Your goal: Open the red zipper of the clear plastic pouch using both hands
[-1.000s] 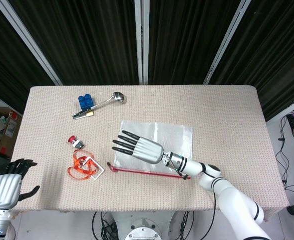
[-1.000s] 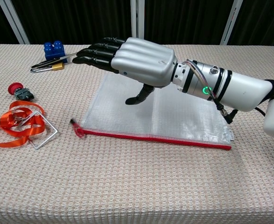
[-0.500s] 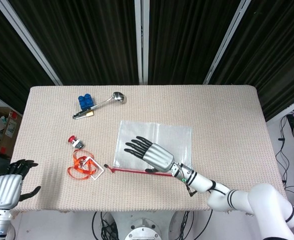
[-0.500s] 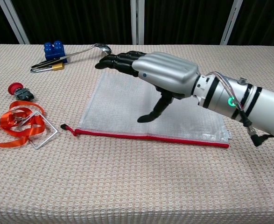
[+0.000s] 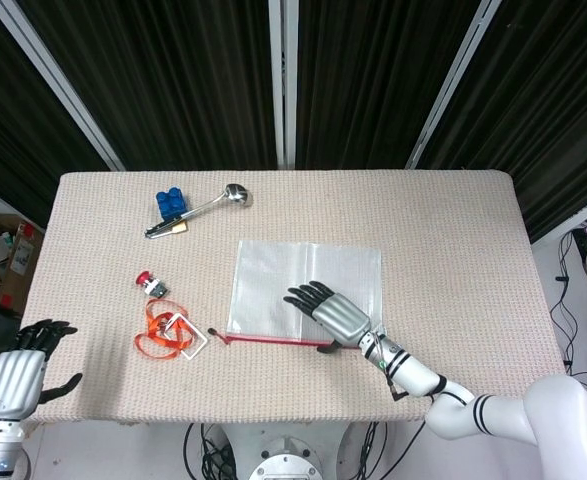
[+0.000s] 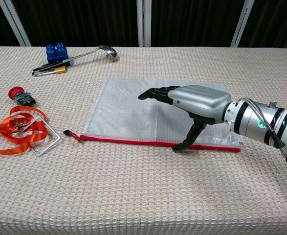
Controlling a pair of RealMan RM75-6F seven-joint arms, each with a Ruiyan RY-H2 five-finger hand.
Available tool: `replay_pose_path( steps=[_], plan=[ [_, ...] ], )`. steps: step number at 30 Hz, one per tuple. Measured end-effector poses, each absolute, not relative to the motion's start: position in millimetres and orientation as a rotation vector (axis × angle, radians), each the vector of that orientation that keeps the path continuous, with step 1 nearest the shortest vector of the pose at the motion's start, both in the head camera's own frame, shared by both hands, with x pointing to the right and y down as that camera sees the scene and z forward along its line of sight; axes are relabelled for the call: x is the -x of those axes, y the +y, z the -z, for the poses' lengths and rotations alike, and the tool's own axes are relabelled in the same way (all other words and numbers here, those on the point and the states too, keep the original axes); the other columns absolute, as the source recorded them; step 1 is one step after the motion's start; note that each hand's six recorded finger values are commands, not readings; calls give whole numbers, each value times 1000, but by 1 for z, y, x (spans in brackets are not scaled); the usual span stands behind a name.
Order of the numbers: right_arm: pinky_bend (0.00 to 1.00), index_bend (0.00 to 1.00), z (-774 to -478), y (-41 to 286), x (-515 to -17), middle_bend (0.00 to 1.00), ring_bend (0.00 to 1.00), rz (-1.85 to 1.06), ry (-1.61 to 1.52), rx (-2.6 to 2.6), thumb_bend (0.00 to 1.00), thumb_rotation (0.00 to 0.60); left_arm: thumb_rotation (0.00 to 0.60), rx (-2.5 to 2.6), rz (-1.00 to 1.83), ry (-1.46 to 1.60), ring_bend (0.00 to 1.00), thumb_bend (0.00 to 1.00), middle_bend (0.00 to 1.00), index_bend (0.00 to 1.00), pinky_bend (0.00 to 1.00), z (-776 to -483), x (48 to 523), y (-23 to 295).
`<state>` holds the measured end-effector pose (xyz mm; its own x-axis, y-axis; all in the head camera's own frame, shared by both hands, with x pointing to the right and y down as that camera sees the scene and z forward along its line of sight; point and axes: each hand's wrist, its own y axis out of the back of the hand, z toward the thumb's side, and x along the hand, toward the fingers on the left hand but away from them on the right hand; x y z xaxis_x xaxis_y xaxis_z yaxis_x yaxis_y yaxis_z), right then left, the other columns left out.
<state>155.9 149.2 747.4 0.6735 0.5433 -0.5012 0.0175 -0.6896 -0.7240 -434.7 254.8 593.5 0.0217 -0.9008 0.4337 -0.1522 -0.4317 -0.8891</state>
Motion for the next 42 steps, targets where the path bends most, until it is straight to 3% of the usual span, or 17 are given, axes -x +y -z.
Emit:
replay_pose_path(
  steps=[7,15,21,25,42],
  plan=[
    [0,0,-754,113,-177,0,0,-1037,-520,2113,16,600,600,1648,1468,1087,139,158,215,279,180,-592,436,256],
    [0,1,-729,91,-173,1,0,-973,-548,2124,24,600,600,1634,1482,1095,140,159,214,279,180,-590,442,257],
    [0,195,-711,104,-137,48,0,-924,-442,2274,109,600,600,1642,1471,1098,140,158,215,279,180,-591,440,259],
    [0,257,-713,114,-105,52,0,-940,-349,2361,161,600,600,1648,1471,1097,139,158,214,279,180,-592,439,261],
    [0,344,-754,136,-18,39,0,-1032,-219,2352,188,600,600,1645,1474,1114,139,158,211,279,180,-594,449,263]
  ],
)
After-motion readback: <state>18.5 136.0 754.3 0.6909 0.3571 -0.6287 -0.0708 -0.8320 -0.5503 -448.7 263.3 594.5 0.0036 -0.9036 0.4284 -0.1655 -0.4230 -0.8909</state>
